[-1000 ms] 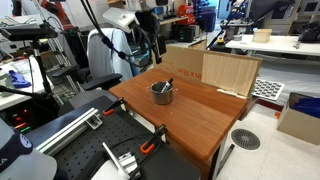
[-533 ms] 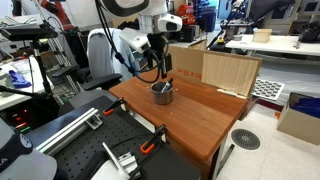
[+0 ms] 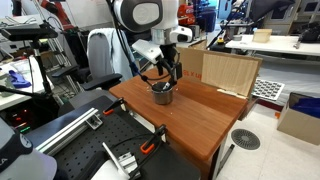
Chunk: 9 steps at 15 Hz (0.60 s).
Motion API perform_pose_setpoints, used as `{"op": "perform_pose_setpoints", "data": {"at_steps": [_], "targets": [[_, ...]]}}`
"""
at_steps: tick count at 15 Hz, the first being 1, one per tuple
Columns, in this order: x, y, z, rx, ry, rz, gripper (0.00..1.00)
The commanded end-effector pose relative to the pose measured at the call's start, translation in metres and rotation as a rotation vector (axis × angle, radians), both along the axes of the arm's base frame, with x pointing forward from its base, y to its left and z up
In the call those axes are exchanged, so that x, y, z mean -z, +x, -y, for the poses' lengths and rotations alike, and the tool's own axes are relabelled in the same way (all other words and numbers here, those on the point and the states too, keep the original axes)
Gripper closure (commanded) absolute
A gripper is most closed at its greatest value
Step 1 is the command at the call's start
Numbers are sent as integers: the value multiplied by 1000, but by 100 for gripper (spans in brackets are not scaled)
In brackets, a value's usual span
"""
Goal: Remove the marker from the pot and put it on the table
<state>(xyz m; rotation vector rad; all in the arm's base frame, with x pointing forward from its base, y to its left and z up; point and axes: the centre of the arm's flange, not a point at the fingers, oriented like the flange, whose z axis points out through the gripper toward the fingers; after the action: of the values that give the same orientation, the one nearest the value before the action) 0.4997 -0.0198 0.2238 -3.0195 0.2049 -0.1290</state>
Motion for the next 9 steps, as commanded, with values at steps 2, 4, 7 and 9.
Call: {"op": "perform_pose_setpoints", "data": {"at_steps": [2, 4, 7, 9], "targets": [[18, 16, -2, 8, -31, -12, 0], [23, 17, -4, 1, -38, -19, 26], [25, 19, -6, -10, -49, -13, 49], [22, 21, -5, -17, -55, -9, 64]]}}
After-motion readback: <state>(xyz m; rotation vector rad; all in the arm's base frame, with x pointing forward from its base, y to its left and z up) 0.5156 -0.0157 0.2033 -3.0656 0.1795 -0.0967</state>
